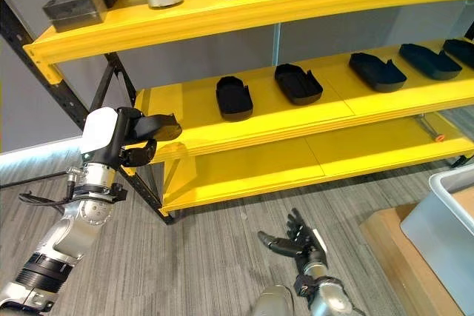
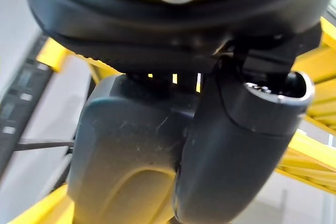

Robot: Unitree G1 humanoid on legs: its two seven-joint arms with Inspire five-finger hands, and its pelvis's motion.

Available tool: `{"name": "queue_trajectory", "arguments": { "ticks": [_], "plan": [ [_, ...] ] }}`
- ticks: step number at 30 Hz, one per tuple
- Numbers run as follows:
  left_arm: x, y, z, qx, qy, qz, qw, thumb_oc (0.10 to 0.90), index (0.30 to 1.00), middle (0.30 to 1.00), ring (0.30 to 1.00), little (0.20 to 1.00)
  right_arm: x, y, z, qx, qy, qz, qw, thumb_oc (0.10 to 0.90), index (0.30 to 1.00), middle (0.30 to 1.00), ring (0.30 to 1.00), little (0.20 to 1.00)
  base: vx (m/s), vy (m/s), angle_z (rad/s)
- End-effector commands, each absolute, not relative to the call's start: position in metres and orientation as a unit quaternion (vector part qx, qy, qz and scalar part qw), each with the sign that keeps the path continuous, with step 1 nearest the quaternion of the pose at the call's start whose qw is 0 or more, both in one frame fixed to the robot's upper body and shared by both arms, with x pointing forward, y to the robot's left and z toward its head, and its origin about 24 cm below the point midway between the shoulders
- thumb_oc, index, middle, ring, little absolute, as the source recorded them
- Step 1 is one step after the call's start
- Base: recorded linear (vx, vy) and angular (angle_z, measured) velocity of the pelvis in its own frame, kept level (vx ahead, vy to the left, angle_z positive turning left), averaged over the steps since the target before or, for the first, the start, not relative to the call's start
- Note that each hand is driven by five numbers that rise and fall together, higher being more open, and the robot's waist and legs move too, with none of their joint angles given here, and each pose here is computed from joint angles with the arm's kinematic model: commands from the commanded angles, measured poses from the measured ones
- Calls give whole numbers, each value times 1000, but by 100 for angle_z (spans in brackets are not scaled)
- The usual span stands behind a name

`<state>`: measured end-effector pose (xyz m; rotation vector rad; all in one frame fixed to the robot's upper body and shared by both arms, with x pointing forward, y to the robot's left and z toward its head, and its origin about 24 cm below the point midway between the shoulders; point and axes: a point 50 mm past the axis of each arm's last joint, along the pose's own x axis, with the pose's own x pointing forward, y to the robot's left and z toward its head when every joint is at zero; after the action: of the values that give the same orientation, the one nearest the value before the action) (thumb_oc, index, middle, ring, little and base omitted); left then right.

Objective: Move parts from the plastic box to the shelf.

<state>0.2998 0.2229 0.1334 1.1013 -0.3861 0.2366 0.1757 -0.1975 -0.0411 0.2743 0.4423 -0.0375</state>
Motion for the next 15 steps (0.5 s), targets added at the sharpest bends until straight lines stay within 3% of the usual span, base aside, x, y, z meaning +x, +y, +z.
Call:
{"name": "queue_trajectory", "arguments": {
  "ticks": [1, 9, 15],
  "plan": [
    [298, 220, 226, 499, -351, 183, 771, 400, 300, 300, 300, 300, 212, -202, 13, 138, 68, 5, 988, 900, 1000, 1000, 1000, 1000, 377, -235, 23],
    [295, 218, 223, 452, -354, 182, 798, 400, 300, 300, 300, 300, 211, -211, 15, 119, 64, -7, 991, 900, 1000, 1000, 1000, 1000, 150, -136, 33],
    [294, 215, 217, 445, -349, 172, 807, 400, 300, 300, 300, 300, 208, -211, 11, 134, 73, -10, 988, 900, 1000, 1000, 1000, 1000, 60, -28, -5]
  ]
}}
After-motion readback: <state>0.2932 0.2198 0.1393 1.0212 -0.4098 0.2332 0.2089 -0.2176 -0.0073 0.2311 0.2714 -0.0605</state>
